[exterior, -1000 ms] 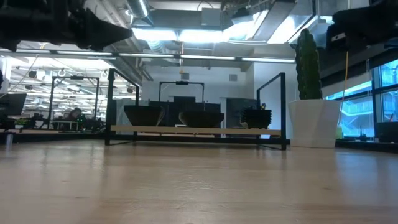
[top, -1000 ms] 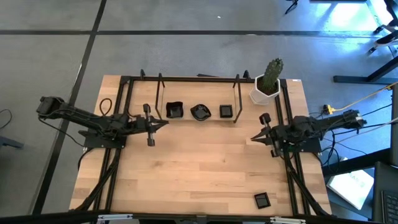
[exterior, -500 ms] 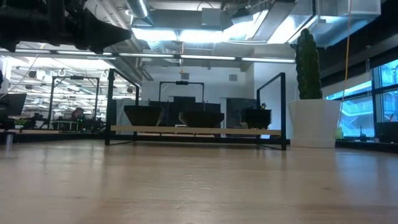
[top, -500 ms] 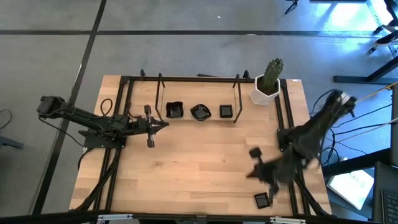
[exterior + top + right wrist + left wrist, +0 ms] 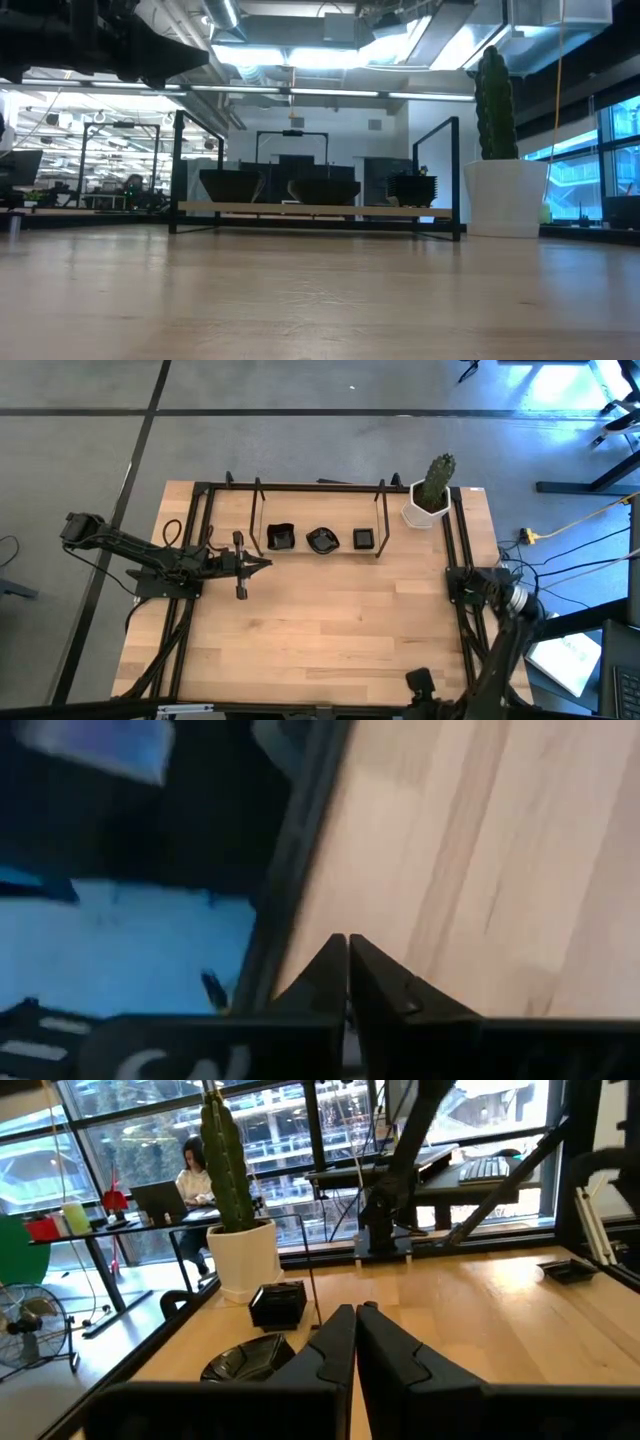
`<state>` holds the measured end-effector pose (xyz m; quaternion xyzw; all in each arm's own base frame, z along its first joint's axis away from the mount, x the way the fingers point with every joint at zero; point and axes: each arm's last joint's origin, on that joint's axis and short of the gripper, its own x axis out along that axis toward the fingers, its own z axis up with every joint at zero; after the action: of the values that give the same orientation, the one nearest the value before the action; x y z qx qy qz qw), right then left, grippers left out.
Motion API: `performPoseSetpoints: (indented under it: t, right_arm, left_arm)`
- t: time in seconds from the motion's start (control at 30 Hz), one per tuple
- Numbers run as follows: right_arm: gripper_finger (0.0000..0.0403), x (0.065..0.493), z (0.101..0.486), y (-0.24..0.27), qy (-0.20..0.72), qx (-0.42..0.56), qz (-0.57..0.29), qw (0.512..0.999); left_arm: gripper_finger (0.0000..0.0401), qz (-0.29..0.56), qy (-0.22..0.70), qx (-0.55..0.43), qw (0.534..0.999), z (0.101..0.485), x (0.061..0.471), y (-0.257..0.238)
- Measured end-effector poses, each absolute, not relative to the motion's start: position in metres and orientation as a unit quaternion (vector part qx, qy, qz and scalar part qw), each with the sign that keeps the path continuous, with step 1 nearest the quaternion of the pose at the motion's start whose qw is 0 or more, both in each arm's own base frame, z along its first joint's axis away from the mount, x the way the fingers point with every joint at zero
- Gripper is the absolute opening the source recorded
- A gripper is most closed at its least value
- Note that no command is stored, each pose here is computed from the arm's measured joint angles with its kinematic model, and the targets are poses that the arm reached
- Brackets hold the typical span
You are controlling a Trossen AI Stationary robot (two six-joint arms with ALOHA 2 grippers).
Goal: Pick & Place Mini shaped plates
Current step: Stack the black square plate on top of the black square plate on the shelf
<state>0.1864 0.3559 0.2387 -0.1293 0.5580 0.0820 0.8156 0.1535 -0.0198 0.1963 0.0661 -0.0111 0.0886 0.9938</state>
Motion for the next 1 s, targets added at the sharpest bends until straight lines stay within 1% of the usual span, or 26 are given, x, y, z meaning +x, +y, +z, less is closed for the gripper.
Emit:
performPoseSetpoints:
  t: [0.2, 0.27, 0.43, 0.57, 0.67, 0.8, 1.0]
  right_arm:
    - [0.0069, 0.189, 0.213, 0.361, 0.66, -0.131, -0.001, 0.74]
    - [0.0089, 0.188, 0.21, 0.36, 0.674, -0.126, -0.019, 0.727]
    - [0.0125, 0.184, 0.202, 0.36, 0.693, -0.085, -0.05, 0.714]
    - [0.0141, 0.181, 0.201, 0.368, 0.684, -0.063, -0.031, 0.726]
    - [0.0145, 0.179, 0.201, 0.374, 0.675, -0.055, -0.014, 0.736]
    - [0.0145, 0.176, 0.197, 0.374, 0.653, -0.077, -0.02, 0.753]
    - [0.0145, 0.172, 0.185, 0.369, 0.654, -0.101, -0.034, 0.749]
  left_arm:
    - [0.0008, 0.088, -0.007, 0.067, 0.994, 0.195, 0.154, -0.02]
    - [0.0006, 0.088, -0.003, 0.068, 0.994, 0.195, 0.154, -0.02]
    - [0.0004, 0.088, 0.002, 0.07, 0.994, 0.194, 0.154, -0.02]
    - [0.0008, 0.088, 0.002, 0.07, 0.994, 0.194, 0.154, -0.02]
    - [0.0008, 0.088, 0.002, 0.07, 0.994, 0.194, 0.154, -0.02]
    - [0.0004, 0.088, 0.002, 0.07, 0.994, 0.194, 0.154, -0.02]
    - [0.0007, 0.088, 0.002, 0.07, 0.994, 0.194, 0.154, -0.02]
